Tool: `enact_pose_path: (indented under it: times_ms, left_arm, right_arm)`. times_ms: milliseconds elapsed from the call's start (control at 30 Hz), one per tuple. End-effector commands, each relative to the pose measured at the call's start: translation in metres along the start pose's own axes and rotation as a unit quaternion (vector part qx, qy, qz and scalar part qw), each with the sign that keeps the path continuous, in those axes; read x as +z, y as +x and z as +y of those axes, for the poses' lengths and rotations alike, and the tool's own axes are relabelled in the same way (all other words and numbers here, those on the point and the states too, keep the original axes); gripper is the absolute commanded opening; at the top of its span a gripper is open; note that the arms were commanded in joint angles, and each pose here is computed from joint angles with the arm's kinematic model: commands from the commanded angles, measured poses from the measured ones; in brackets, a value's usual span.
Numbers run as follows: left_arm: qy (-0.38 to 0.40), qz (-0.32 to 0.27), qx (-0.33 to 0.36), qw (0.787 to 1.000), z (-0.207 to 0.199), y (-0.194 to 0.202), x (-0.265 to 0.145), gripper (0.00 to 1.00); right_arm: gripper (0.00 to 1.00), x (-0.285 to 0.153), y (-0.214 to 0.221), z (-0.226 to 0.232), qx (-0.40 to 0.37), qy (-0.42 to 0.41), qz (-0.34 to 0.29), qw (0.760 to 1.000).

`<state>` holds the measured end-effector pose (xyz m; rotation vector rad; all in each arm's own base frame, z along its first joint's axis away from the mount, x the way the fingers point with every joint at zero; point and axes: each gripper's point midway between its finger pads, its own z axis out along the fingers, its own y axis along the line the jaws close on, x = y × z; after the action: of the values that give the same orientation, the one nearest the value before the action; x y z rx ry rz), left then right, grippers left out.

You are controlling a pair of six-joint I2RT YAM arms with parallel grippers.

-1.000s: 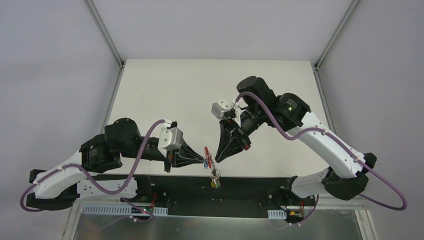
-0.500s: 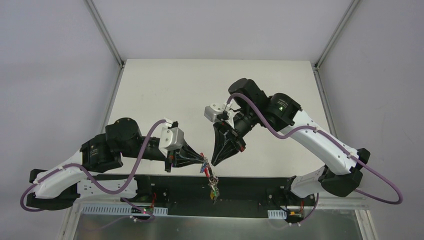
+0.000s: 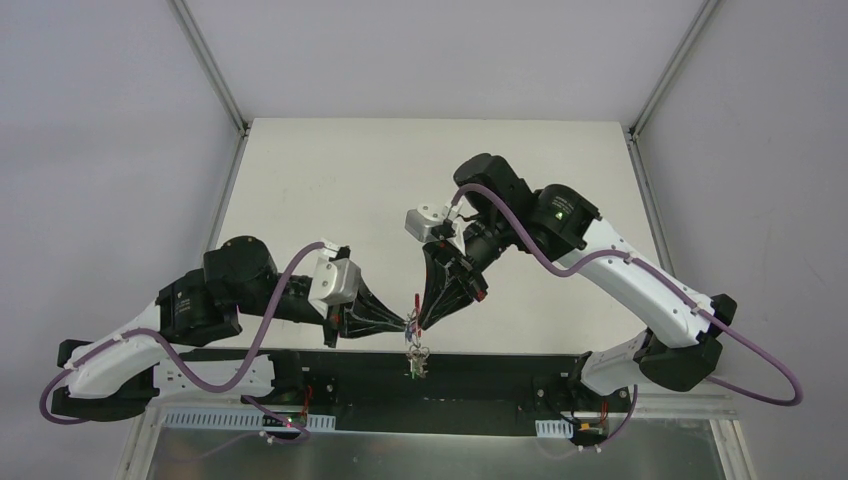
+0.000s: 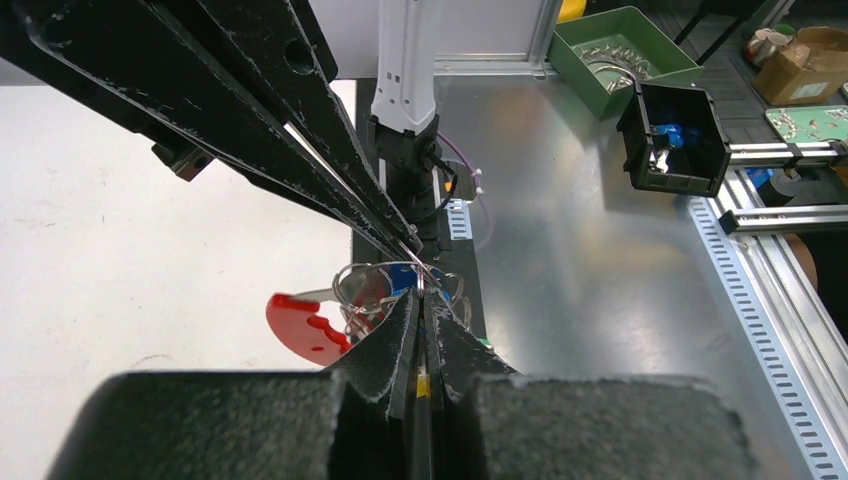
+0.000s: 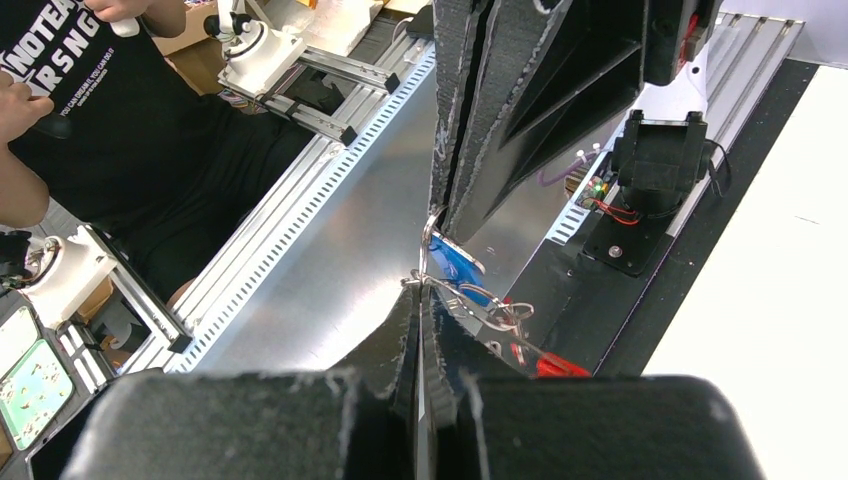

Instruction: Put the keys on the keyring

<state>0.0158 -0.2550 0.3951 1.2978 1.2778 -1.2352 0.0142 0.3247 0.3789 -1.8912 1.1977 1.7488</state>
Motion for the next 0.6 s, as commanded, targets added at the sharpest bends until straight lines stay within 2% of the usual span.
enact_pose_path:
  times_ms: [0, 567]
  left_arm:
    - [0.029, -0.032, 0.012, 0.999, -0.013, -0.019, -0.004, 0.00]
    - [0.037, -0.037, 0.012, 0.999, -0.016, -0.017, -0.007, 0.00]
  right_arm:
    - [0.00, -0.001, -0.022, 0.013, -0.052, -0.025, -0.023, 0.998]
    - [0.00, -0.001, -0.031, 0.000, -0.061, 0.024, -0.049, 0.997]
